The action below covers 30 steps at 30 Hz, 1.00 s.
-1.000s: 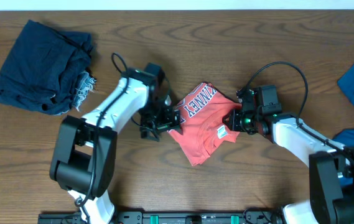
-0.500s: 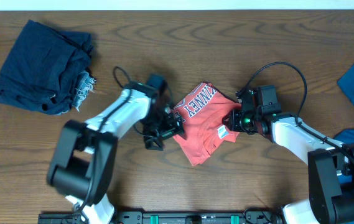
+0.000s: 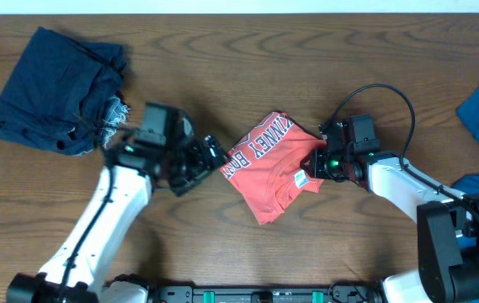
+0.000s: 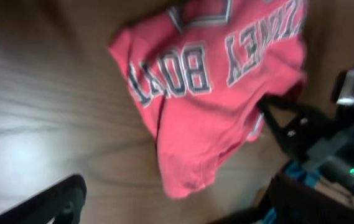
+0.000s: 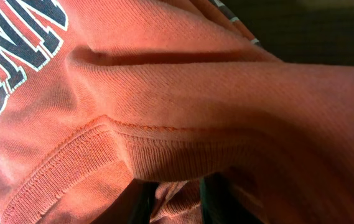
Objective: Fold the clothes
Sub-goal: 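Grasp the red shirt bundle's left end with the left gripper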
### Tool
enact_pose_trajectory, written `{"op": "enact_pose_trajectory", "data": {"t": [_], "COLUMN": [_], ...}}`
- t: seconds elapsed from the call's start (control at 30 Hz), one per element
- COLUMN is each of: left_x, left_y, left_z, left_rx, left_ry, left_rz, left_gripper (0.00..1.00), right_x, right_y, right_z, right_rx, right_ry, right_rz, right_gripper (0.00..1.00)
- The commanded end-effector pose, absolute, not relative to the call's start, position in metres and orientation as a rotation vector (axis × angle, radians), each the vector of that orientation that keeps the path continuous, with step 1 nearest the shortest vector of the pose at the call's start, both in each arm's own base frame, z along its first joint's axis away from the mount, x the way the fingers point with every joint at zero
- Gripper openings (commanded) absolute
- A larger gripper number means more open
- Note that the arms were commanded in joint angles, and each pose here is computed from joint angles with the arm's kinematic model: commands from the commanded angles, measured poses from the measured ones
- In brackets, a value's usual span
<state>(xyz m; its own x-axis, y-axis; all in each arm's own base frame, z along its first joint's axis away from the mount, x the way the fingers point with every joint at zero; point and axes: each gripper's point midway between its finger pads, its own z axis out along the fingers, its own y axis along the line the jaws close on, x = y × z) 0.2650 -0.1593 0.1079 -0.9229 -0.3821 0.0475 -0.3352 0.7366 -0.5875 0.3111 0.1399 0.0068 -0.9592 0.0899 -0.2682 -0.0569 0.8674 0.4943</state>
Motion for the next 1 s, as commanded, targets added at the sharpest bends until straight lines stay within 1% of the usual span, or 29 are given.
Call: {"op": "enact_pose_trajectory", "data": {"t": [0.0,0.17,0.27,0.37,0.5,0.67,0.77,0.87,0.97], "left_x": [0.245,0.249,0.247,0.242,0.243,0.254,0.247,0.236,0.239], "left_y": [-0.175,-0.193,-0.194,-0.188,-0.194,-0.218,-0.234,-0.245,-0.246], "left_z": [0.071,0.05,0.038,0.023,0.008,-0.003,-0.015,-0.027,-0.033], "left_rx": [-0.831,-0.975,-1.046,-1.156,-1.155,-1.096,-1.136,-1.162,-1.145], "left_ry": [2.88,2.743,2.699,2.695,2.713,2.708,2.745,2.794,2.777], "left_rz": [-1.012,-1.154,-1.126,-1.057,-1.07,-1.223,-1.29,-1.284,-1.254], "left_gripper": [0.95,0.95,0.95,1.0,1.0,1.0,1.0,0.99,0.99], "right_x": [0.301,0.301,0.302,0.303,0.304,0.304,0.304,0.305,0.306], "right_y": [0.137,0.137,0.137,0.137,0.138,0.138,0.138,0.138,0.138], "right_z": [-0.007,-0.007,-0.007,-0.006,-0.006,-0.006,-0.006,-0.005,-0.005], "right_rx": [0.032,0.031,0.03,0.029,0.027,0.027,0.027,0.025,0.024], "right_ry": [2.814,2.813,2.81,2.805,2.799,2.798,2.798,2.794,2.791], "right_rz": [0.708,0.708,0.708,0.71,0.71,0.71,0.71,0.711,0.711], "right_gripper": [0.26,0.27,0.27,0.27,0.27,0.27,0.27,0.27,0.27]}}
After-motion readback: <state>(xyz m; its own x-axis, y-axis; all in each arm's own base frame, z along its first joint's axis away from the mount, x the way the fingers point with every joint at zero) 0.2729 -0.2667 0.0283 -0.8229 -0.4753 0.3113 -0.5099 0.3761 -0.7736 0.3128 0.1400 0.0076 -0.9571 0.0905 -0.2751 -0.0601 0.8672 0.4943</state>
